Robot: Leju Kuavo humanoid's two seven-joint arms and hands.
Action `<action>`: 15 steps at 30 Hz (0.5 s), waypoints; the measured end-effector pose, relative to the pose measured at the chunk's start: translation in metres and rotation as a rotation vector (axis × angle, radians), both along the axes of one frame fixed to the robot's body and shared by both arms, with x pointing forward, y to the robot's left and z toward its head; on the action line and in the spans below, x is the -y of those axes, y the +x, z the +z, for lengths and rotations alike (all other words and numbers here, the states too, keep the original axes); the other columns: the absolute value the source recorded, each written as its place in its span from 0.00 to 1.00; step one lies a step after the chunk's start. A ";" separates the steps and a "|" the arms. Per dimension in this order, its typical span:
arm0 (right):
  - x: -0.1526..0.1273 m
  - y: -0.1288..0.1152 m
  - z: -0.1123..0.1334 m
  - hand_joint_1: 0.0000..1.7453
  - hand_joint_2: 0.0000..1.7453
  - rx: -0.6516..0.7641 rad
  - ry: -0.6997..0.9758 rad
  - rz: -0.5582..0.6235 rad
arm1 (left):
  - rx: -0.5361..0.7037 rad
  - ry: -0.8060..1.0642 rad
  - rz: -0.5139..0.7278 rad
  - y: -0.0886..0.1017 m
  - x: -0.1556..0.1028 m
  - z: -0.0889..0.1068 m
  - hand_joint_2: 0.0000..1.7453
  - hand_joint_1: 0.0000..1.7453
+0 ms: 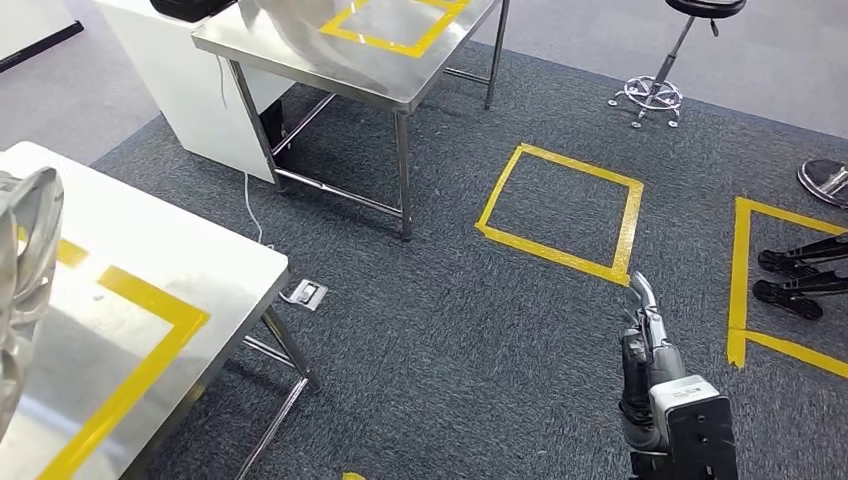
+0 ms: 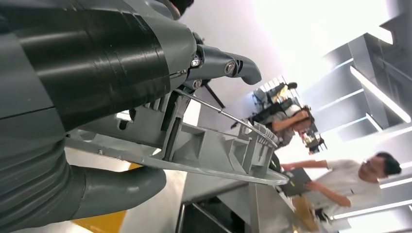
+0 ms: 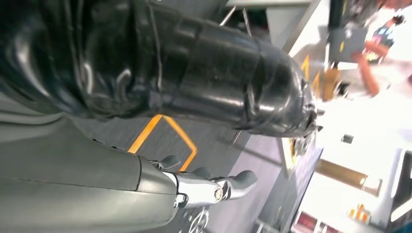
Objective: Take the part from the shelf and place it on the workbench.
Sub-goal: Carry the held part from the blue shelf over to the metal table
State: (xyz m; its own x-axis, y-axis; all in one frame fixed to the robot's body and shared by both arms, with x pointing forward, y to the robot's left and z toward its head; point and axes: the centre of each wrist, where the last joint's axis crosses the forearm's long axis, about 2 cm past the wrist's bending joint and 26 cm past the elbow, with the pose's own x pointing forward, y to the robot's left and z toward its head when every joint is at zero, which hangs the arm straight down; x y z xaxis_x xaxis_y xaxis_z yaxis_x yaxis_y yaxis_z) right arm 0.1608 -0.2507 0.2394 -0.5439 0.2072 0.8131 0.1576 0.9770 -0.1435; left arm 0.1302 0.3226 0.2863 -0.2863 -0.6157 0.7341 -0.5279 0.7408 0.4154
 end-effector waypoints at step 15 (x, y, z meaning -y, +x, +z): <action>-0.003 0.000 -0.002 0.00 0.00 -0.008 0.002 0.000 | -0.017 0.040 0.006 0.003 -0.004 0.004 1.00 1.00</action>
